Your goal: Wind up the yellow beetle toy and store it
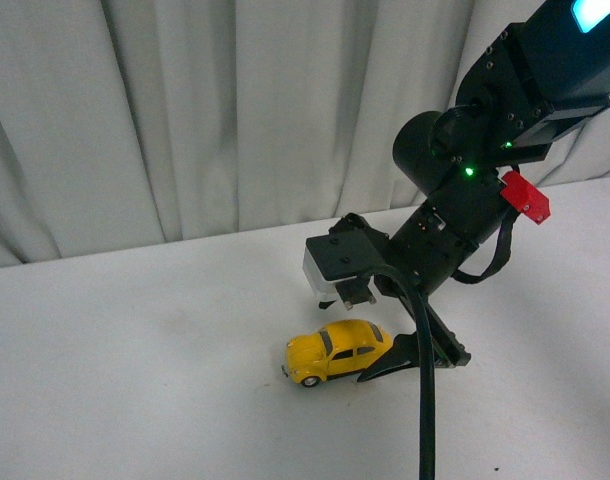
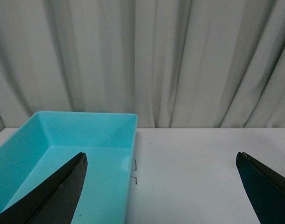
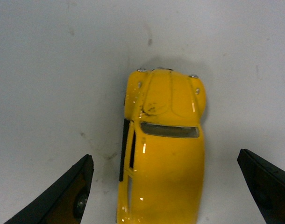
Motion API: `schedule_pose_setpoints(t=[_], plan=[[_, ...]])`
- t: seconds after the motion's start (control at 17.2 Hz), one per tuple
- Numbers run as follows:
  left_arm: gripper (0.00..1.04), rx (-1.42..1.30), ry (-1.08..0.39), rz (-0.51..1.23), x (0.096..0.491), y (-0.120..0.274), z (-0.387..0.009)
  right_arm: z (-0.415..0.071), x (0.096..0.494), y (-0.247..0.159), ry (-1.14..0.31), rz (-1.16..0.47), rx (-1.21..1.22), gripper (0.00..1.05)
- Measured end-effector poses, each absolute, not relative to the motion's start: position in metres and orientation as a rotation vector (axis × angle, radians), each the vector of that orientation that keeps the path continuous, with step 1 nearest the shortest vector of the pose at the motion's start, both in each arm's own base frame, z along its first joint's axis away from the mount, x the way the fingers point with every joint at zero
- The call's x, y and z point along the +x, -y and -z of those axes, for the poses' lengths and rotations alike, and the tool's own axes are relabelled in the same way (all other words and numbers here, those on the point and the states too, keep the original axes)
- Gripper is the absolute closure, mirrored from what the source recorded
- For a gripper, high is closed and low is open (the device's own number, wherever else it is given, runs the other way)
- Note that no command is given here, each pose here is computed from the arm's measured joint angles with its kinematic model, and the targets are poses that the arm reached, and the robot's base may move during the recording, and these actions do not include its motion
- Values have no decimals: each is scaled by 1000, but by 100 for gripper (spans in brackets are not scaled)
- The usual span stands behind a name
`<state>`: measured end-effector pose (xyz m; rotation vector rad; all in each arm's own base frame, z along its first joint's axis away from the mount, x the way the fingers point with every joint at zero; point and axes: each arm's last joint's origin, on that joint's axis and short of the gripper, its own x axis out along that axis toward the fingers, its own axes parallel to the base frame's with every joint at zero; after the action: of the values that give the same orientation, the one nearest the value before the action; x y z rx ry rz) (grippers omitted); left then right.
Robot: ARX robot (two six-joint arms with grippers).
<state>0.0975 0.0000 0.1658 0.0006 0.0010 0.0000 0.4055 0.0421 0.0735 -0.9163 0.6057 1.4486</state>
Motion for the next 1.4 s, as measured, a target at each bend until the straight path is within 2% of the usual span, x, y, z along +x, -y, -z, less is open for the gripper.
schedule_pose_setpoints(t=[0.41,0.47,0.58,0.64,0.81,0.87,0.93,1.16,1.4], plan=[[7,1,-1,0,98,0,-166,-66,398,-47,-645,-1459,-900,31],[7,1,-1,0,98,0,-166,-66,397,-47,-647,-1457,-901,39],[7,1,-1,0,98,0,-166,-67,395,-50,-646,-1460,-902,60],[7,1,-1,0,98,0,-166,-67,395,-50,-656,-1459,-893,63],[7,1,-1,0,98,0,-166,-75,401,-53,-653,-1451,-865,63],[7,1,-1,0,98,0,-166,-87,414,-69,-593,-1442,-878,63],[7,1,-1,0,98,0,-166,-84,413,-89,-595,-1439,-851,63],[7,1,-1,0,98,0,-166,-71,402,-88,-736,-1376,-763,63],[7,1,-1,0,98,0,-166,-65,404,-79,-777,-1349,-757,63]])
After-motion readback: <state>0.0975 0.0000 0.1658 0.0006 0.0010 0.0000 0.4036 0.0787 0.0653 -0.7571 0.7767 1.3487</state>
